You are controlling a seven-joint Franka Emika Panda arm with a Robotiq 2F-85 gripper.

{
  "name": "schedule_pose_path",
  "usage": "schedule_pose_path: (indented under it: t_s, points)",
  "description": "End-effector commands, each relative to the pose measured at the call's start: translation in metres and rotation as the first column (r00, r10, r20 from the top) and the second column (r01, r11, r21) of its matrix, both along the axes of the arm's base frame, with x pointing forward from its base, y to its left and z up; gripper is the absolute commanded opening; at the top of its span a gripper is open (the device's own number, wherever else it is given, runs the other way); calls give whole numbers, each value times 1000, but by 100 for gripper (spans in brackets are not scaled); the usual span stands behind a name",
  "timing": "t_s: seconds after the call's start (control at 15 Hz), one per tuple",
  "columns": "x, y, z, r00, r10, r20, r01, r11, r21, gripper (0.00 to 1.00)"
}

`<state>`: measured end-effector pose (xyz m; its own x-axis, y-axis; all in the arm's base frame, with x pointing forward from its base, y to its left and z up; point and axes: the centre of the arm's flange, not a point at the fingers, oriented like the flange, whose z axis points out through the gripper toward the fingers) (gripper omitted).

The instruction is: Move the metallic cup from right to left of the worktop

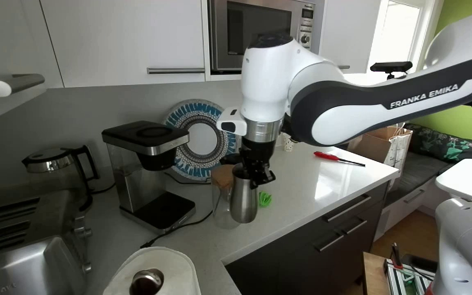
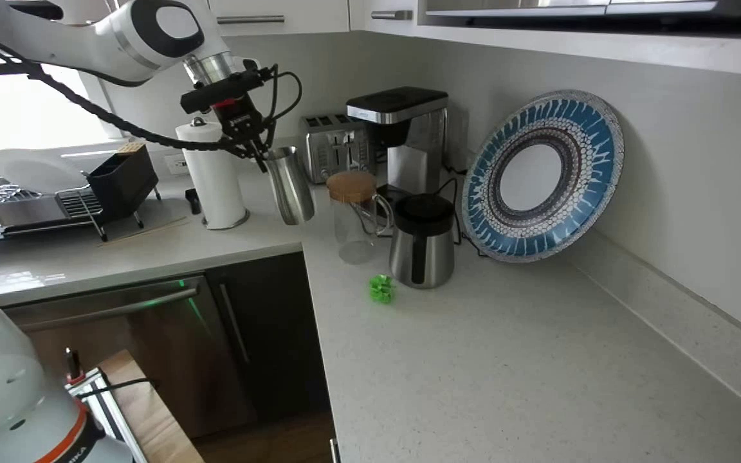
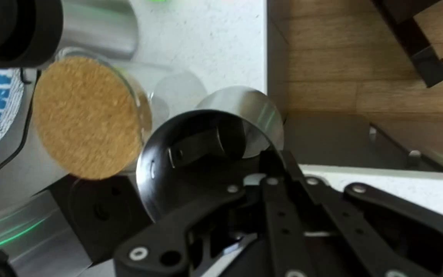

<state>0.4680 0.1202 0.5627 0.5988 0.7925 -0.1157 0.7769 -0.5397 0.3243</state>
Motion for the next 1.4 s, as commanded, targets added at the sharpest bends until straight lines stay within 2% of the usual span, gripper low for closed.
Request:
schedule_pose_path:
  t_s: [0.0, 0.13, 0.2, 0.33, 0.53, 0.6, 0.73, 1.07, 1.33]
  points:
    - [67, 33, 13, 992, 94, 78, -97, 995, 25, 1]
    - [82, 56, 17, 980, 183, 81, -188, 981, 56, 1]
    - [56, 35, 5, 991, 111, 78, -114, 993, 42, 5]
    - [69, 53, 5, 985, 152, 81, -156, 987, 48, 5]
    - [74, 56, 6, 983, 165, 83, -169, 984, 48, 5]
    - [74, 56, 7, 983, 165, 83, -170, 984, 48, 1]
    - [85, 72, -10, 985, 149, 82, -156, 985, 80, 1]
    - [103, 102, -47, 993, 102, 60, -107, 990, 88, 1]
    - [125, 124, -62, 992, 113, 50, -117, 989, 86, 1]
